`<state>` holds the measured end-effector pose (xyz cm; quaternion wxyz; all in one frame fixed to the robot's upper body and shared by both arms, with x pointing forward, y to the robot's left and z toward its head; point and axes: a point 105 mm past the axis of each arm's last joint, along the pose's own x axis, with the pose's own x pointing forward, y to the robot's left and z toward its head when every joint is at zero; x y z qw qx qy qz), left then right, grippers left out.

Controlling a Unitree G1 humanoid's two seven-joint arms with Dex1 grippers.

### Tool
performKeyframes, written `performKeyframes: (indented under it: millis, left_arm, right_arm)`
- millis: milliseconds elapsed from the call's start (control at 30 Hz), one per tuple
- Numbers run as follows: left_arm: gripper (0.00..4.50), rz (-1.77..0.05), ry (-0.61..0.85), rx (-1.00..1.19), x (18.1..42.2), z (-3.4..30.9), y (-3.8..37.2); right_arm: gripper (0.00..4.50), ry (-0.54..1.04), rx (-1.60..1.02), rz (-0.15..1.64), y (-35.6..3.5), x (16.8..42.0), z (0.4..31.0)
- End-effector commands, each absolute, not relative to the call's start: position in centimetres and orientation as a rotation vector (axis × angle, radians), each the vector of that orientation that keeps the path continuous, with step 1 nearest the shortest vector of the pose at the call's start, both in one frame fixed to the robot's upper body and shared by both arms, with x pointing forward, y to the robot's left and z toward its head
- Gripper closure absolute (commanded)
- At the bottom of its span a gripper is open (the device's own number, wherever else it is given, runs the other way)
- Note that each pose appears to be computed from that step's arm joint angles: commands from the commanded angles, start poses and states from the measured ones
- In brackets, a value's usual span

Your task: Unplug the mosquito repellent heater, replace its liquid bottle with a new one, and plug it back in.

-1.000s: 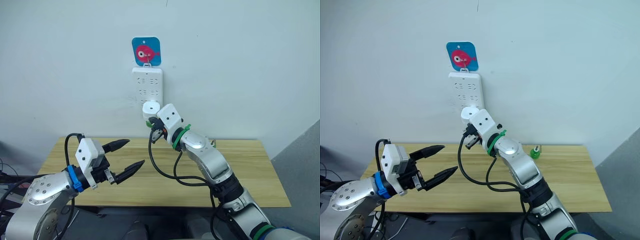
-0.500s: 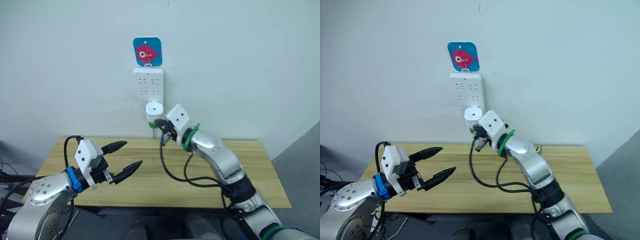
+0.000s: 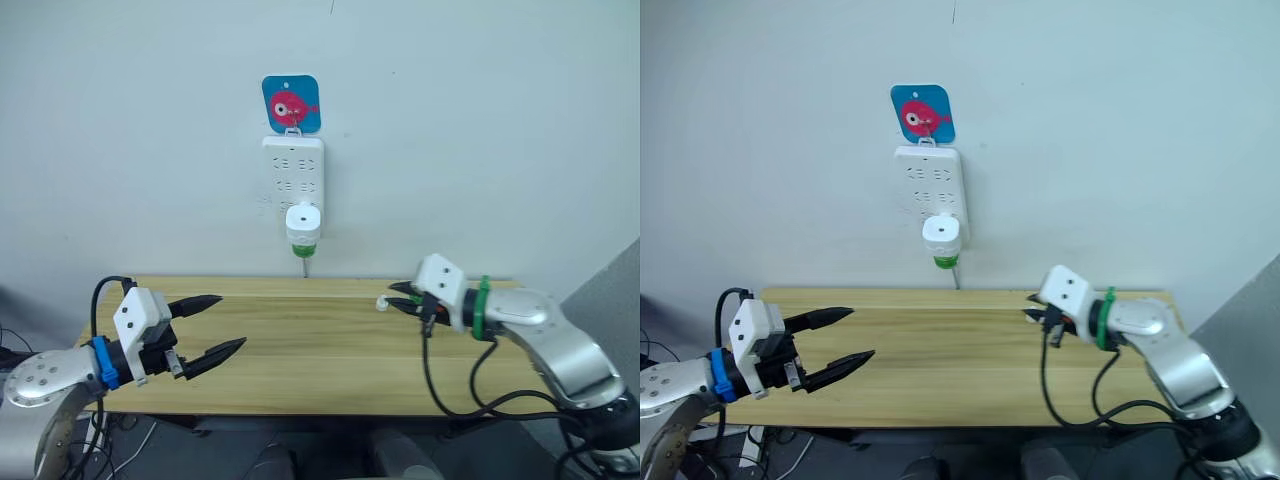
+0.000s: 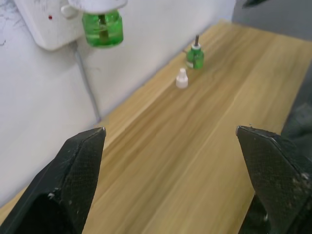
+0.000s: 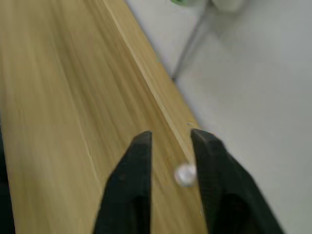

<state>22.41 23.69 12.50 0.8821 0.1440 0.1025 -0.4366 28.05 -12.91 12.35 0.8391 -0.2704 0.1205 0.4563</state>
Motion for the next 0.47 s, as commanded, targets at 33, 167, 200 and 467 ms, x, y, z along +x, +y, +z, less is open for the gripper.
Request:
performKeyframes:
  millis: [33, 167, 200, 467]
  left_arm:
    - [0.0, -0.991, 0.257, 0.368, 21.8, 13.3, 23.8]
    - [0.0, -0.988, 0.335, 0.401, 22.0, 13.2, 24.1]
    - [0.0, -0.974, 0.345, 0.406, 22.2, 13.2, 24.2]
    - [0.0, -0.856, 0.386, 0.49, 22.7, 12.3, 25.9]
  right_arm:
    - [1.99, 0.209, -0.653, 0.992, -14.8, 26.8, 14.2]
    - [0.64, 0.259, -0.809, 0.979, -18.0, 26.2, 13.3]
    - [0.64, 0.271, -0.822, 0.979, -18.7, 26.1, 13.2]
    - [0.64, 0.292, -0.79, 0.96, -21.0, 26.3, 13.2]
